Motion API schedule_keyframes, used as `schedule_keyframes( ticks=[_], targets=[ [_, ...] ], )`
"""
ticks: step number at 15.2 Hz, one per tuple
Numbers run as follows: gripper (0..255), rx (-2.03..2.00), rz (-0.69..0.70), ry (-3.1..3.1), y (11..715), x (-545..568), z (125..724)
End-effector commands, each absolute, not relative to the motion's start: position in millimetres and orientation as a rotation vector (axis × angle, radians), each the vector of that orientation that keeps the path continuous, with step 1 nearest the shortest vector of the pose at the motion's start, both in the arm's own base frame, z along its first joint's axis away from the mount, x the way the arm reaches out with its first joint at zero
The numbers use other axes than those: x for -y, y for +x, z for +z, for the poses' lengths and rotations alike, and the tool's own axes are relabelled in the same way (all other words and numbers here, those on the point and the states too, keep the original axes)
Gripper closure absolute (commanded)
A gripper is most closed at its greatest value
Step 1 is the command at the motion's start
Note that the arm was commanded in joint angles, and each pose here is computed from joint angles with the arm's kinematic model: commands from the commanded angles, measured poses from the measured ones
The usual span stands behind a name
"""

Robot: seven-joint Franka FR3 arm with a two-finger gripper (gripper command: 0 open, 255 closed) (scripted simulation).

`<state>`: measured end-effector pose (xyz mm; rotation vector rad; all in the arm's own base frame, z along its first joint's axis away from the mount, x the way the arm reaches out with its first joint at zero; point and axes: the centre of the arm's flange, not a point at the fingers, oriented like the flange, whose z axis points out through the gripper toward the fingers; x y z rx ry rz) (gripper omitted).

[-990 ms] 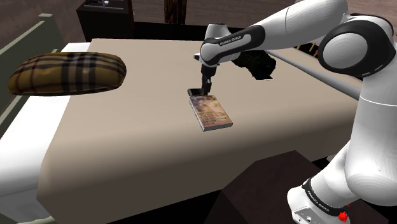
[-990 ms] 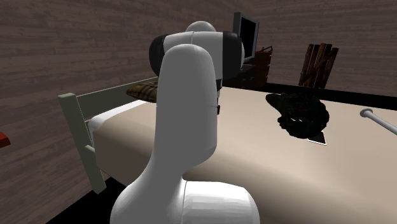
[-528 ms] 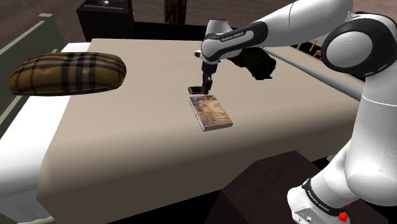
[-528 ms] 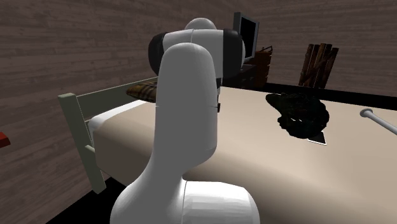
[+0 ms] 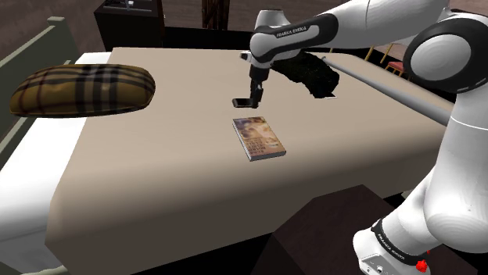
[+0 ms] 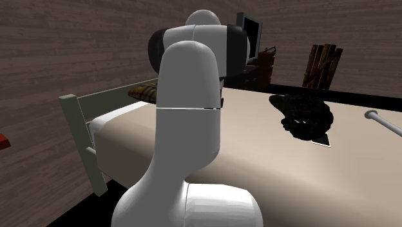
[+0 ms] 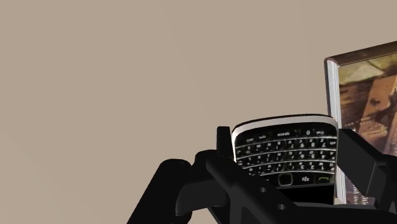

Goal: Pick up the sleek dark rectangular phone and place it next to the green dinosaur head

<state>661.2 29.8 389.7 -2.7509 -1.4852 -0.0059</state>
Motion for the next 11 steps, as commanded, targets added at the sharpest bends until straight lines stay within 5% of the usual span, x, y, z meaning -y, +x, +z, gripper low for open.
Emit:
schedule_keyframes(
  ticks=[1,11],
  targets=[
    [255,1.485,-0.006,-2.751,661.0,-30.6,400.7],
    [255,1.485,-0.006,-2.751,661.0,-30.6,453.5]
  ],
)
